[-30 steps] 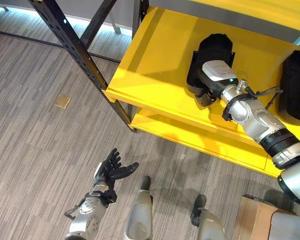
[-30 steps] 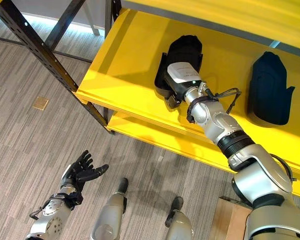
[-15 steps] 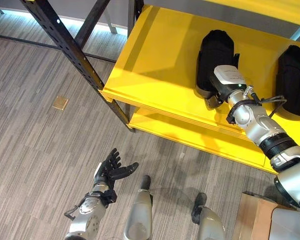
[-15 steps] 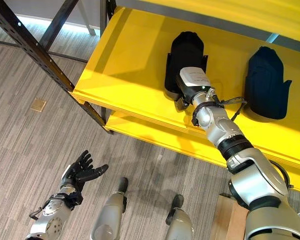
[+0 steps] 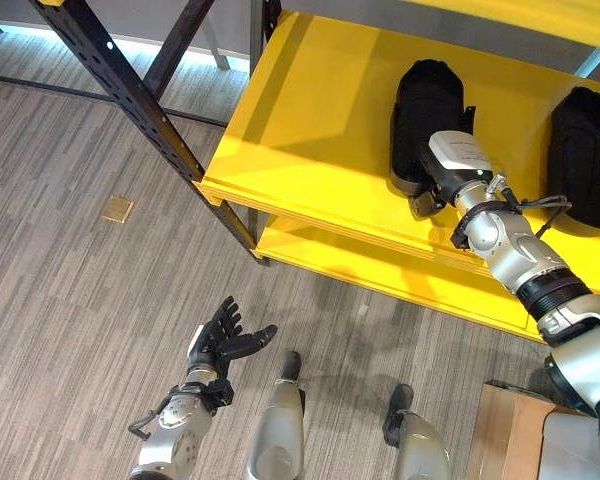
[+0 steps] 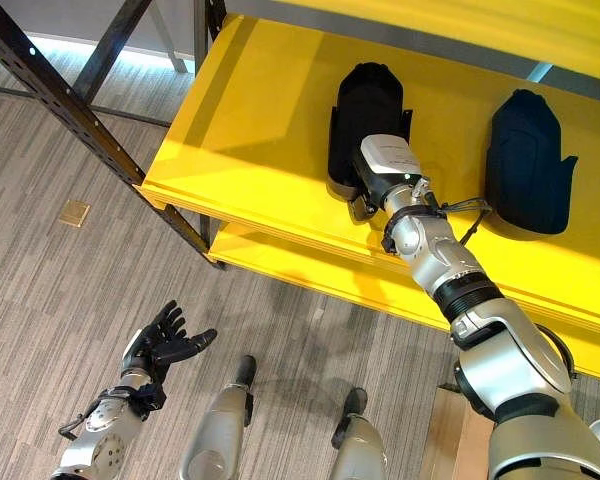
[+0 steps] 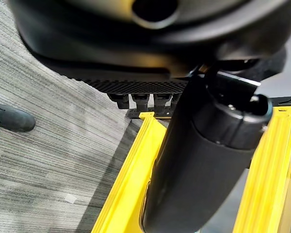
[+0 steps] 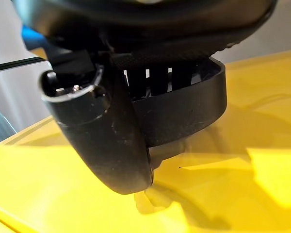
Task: Move parts from the plastic box to the shelf.
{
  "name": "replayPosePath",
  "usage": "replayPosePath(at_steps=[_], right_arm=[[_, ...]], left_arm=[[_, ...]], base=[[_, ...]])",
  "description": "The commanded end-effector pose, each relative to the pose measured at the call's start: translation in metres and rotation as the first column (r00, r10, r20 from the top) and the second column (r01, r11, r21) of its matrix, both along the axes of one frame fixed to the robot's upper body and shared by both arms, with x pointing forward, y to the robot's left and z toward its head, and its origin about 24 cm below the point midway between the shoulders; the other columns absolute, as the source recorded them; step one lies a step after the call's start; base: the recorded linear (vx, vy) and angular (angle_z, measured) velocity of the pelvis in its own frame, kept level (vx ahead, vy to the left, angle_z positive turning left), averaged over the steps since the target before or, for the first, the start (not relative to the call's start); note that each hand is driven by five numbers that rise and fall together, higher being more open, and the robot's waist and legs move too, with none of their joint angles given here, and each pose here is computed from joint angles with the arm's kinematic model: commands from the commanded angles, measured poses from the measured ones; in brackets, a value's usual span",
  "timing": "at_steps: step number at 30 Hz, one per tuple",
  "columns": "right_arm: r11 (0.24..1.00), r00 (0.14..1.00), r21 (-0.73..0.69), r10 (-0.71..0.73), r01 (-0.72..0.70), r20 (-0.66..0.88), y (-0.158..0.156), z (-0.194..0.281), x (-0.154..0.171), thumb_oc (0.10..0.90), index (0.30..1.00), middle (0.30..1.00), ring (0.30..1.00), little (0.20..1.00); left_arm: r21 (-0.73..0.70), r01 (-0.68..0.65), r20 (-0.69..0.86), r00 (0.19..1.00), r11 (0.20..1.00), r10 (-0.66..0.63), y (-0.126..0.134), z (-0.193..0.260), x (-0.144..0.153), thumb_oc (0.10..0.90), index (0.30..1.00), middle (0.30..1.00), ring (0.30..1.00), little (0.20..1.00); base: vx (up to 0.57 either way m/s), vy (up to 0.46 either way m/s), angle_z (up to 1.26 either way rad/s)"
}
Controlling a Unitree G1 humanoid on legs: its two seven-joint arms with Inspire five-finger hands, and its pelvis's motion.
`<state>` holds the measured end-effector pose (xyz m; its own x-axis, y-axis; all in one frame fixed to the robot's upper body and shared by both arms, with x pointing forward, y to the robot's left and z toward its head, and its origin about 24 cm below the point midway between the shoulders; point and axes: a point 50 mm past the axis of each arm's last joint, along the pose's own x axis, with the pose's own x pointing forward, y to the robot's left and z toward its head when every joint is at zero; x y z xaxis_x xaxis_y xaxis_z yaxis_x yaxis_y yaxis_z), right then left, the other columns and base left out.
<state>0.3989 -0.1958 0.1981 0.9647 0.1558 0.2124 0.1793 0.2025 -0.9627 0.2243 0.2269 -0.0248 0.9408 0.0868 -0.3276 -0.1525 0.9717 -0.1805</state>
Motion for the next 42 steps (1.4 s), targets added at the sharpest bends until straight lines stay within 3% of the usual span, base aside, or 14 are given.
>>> replayPosePath(at_steps=[1, 42], right_arm=[[0.997, 0.996, 0.042, -0.062, 0.060, 0.062, -0.019, 0.018, -0.001, 0.400, 0.300, 0.300, 0.300, 0.300], [0.978, 0.984, 0.116, -0.174, 0.176, -0.032, -0.046, -0.036, -0.014, 0.400, 0.300, 0.300, 0.300, 0.300]], left_arm=[[0.058, -0.006, 0.148, 0.989, 0.998, -0.003, 0.012, 0.027, 0.007, 0.900, 1.000, 1.000, 1.000, 1.000], [0.066, -0.006, 0.160, 0.987, 0.998, -0.005, 0.008, 0.029, 0.010, 0.900, 1.000, 1.000, 1.000, 1.000]], base=[[0.00, 0.000, 0.00], [0.00, 0.000, -0.01]])
